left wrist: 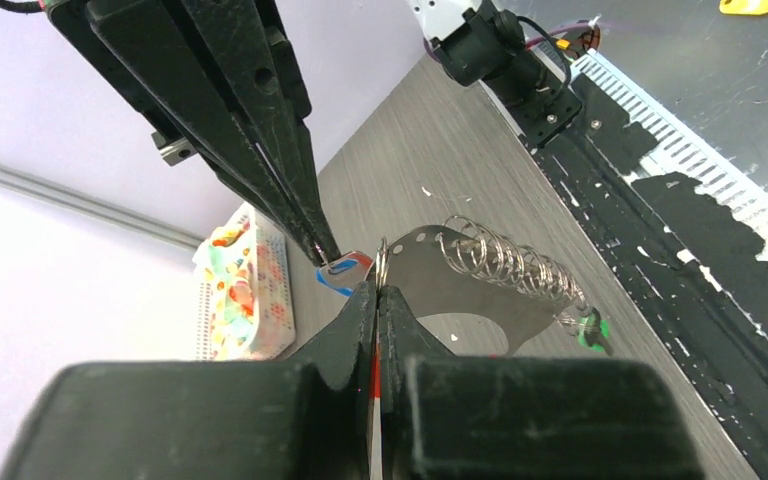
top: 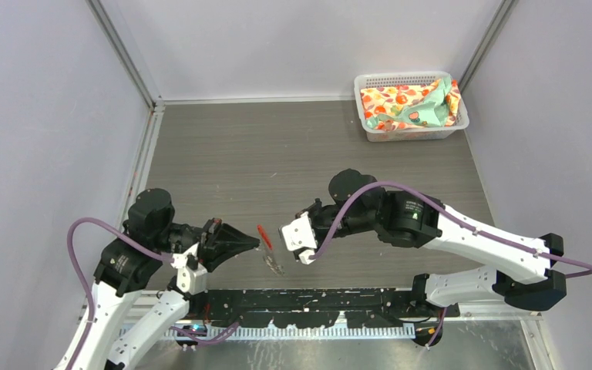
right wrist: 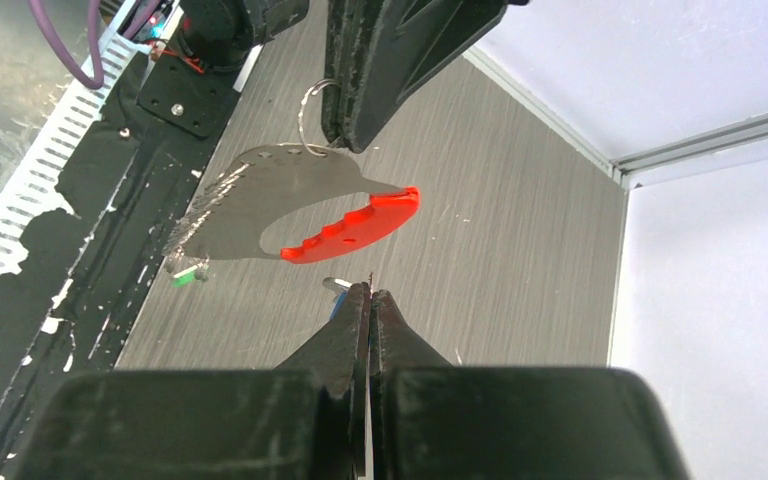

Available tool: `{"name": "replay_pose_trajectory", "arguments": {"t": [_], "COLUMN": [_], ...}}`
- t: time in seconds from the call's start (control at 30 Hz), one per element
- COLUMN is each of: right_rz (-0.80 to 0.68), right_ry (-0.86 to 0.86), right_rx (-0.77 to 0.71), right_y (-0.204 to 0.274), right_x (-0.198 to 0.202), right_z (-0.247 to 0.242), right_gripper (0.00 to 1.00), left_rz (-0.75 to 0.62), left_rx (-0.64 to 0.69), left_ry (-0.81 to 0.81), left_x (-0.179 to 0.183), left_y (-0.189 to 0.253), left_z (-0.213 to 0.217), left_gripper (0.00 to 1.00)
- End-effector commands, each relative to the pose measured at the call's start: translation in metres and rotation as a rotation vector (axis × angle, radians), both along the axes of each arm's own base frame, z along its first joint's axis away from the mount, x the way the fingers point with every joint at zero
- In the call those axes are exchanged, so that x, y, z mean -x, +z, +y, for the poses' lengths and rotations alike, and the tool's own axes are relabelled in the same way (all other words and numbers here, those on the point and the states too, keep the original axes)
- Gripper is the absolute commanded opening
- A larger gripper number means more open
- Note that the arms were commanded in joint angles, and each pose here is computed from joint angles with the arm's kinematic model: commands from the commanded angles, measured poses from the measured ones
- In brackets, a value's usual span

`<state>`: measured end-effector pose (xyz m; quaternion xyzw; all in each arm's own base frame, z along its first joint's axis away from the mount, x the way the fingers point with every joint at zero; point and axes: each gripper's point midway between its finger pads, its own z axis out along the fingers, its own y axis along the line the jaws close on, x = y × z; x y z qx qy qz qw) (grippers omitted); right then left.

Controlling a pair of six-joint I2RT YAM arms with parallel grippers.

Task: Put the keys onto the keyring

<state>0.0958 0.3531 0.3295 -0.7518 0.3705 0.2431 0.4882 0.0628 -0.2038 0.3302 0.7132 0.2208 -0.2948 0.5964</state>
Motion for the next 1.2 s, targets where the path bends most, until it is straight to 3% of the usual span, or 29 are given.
{"name": "replay_pose_trajectory", "arguments": {"t": [0.0, 0.37, 0.57, 0.73, 0.8, 0.97, 1.17], "right_rz": [-0.069, -0.048, -0.026, 0.035, 0.117, 0.526, 0.87], "right_ry": [0.023, 0.07, 0.079, -0.061, -0.193, -0.48, -0.611], "right_rx": [-0.074, -0.016, 0.029, 0.044, 0.018, -0.009, -0.008], "right_y": [0.039, 0.04, 0.031, 0.011, -0.012, -0.098, -0.167], "right_x": [0.002, 0.011, 0.013, -0.004, -0.024, -0.055, -0.065], "right_z": [-0.002, -0.006, -0.006, -0.005, -0.006, -0.017, -0.012], "right_gripper": [0.01, 0.01, 0.01, 0.01, 0.01, 0.01, 0.01], "left_rz": [-0.144, -0.173, -0.165, -0.091, -0.093, -0.035, 0.066], "left_rx": [0.028, -0.109, -0.266, -0.313, -0.328, -0.383, -0.373], "left_ry": [-0.072, -0.074, -0.076, -0.061, -0.052, -0.012, 0.072], "left_x": [0.01, 0.001, -0.003, -0.002, -0.003, -0.01, -0.022], "left_y": [0.011, -0.014, -0.029, -0.035, -0.043, -0.063, -0.073], "left_z": [0.001, 0.005, 0.016, 0.02, 0.022, 0.026, 0.022], "left_gripper": [0.0, 0.0, 0.0, 0.0, 0.0, 0.0, 0.0]}}
